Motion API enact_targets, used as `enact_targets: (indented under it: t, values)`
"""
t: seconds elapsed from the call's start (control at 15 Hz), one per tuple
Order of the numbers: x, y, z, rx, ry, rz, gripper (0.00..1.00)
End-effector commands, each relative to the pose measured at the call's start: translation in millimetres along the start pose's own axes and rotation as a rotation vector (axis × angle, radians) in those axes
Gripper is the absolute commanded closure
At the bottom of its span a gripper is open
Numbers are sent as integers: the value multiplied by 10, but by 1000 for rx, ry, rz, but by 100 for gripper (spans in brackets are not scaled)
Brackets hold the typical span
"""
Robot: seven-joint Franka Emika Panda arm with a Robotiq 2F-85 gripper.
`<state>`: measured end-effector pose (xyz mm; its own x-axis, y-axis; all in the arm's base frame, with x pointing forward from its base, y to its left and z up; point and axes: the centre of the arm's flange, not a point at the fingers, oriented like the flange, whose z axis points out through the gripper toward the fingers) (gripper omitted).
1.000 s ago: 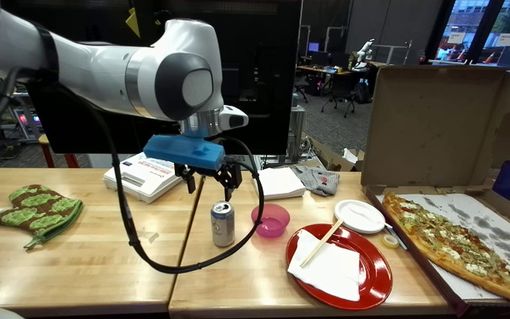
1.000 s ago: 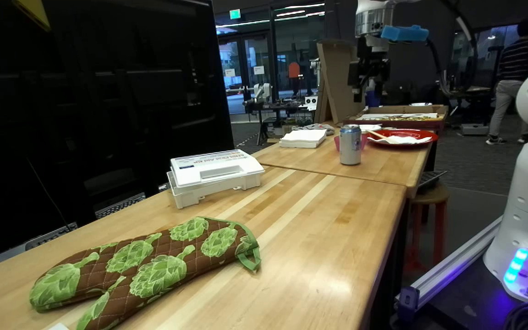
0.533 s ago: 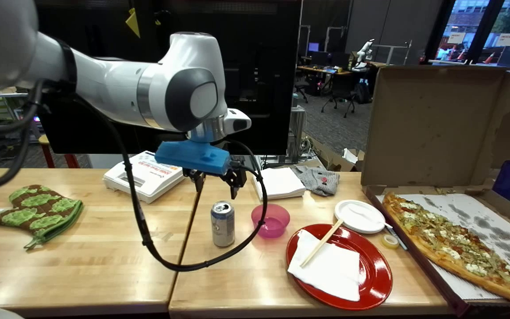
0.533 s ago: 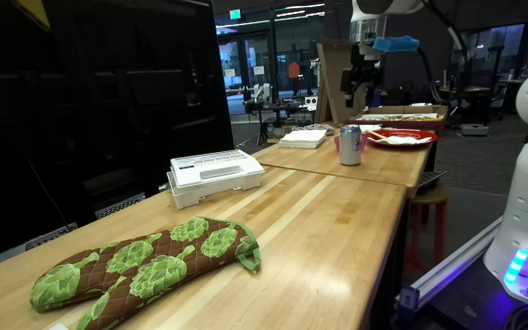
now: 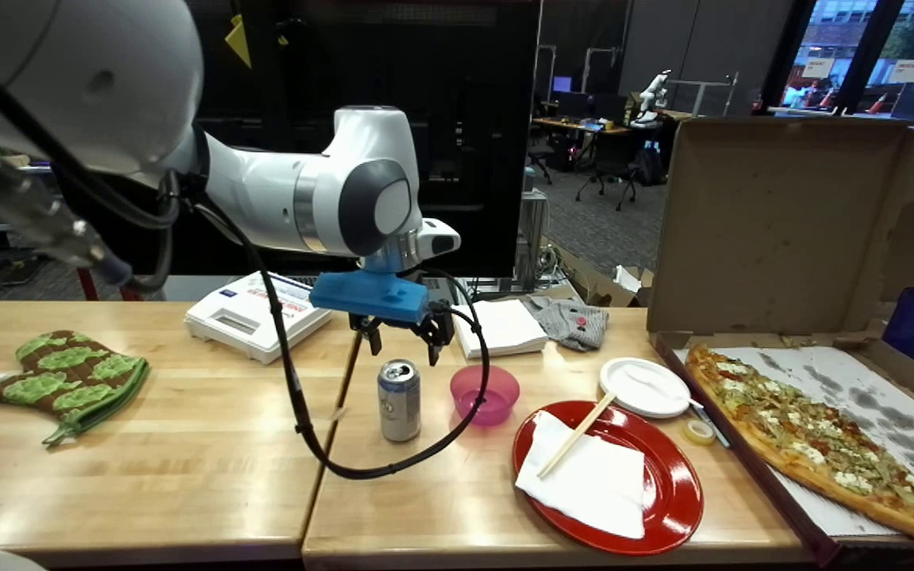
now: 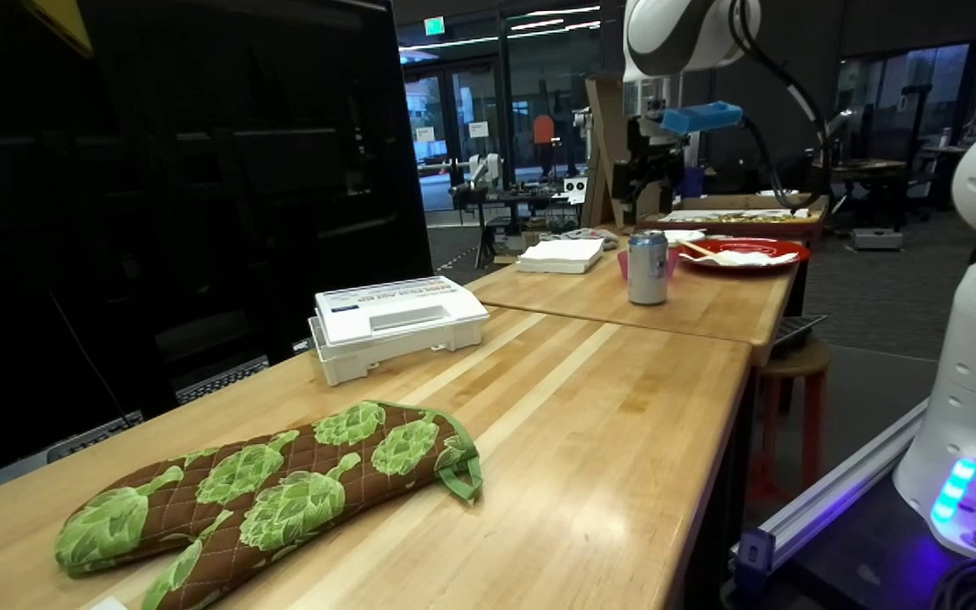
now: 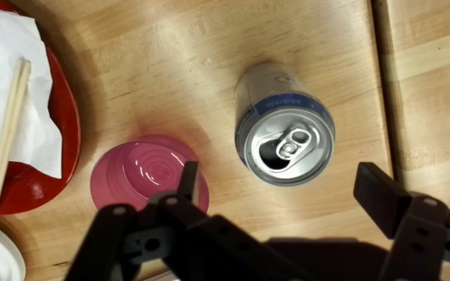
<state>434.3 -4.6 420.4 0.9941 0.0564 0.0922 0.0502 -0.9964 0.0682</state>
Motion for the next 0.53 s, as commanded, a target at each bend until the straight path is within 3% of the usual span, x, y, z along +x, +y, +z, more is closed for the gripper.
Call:
enact_targets:
  t: [0.0,0.47]
  values:
    - [196,19,58,-9,-34,16,0]
    - [235,103,201,36,-101,13,0]
